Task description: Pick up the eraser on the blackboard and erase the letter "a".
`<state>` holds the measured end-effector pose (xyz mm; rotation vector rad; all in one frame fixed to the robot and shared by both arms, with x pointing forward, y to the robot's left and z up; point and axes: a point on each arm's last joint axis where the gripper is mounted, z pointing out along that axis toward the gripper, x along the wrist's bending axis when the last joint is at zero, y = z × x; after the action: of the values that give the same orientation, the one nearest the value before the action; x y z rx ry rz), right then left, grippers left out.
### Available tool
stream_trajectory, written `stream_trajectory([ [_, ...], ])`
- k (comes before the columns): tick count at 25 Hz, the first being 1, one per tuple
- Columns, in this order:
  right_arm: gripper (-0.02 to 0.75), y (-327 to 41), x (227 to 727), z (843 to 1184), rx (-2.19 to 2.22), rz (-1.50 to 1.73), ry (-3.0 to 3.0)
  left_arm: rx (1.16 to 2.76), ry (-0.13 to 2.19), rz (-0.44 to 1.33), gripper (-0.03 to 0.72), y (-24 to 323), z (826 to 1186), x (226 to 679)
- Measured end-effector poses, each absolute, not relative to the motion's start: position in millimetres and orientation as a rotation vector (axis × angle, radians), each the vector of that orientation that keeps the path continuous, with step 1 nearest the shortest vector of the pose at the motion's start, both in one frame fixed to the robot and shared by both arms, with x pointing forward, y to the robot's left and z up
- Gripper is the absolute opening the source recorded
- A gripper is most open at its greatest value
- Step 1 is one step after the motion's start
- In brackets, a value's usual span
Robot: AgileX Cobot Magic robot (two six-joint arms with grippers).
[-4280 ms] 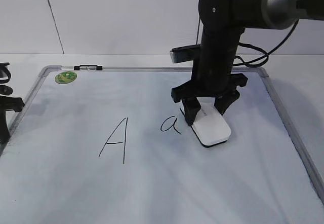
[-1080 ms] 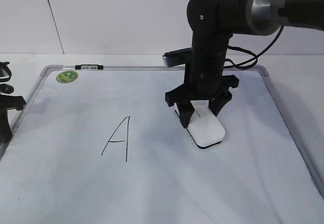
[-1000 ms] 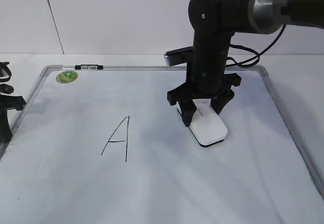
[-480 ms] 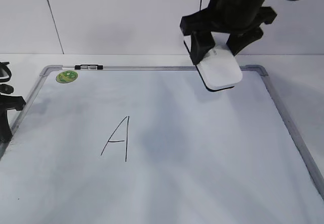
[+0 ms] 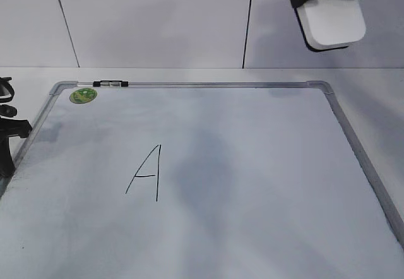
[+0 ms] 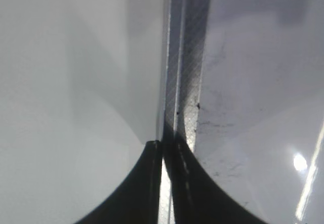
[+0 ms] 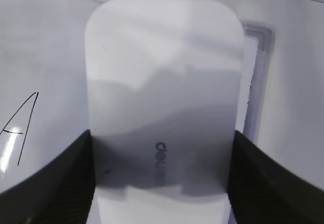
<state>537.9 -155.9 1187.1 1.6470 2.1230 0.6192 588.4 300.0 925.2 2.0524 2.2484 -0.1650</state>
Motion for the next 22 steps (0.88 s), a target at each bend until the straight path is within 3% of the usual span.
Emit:
stream_trajectory([
  [6, 0.556, -184.1, 518.2, 1189.9, 1.713, 0.591, 2.044, 2.052, 2.248, -0.165, 0.015, 300.0, 925.2, 588.4],
  [11, 0.556, -215.1, 508.9, 1175.7, 1.813, 0.498, 1.976, 2.052, 2.248, -0.165, 0.015, 300.0, 925.2, 588.4],
  [22, 0.556, -242.7, 514.3, 1137.7, 1.956, 0.317, 1.941, 2.05, 2.249, -0.166, 0.015, 299.9, 925.2, 588.4],
])
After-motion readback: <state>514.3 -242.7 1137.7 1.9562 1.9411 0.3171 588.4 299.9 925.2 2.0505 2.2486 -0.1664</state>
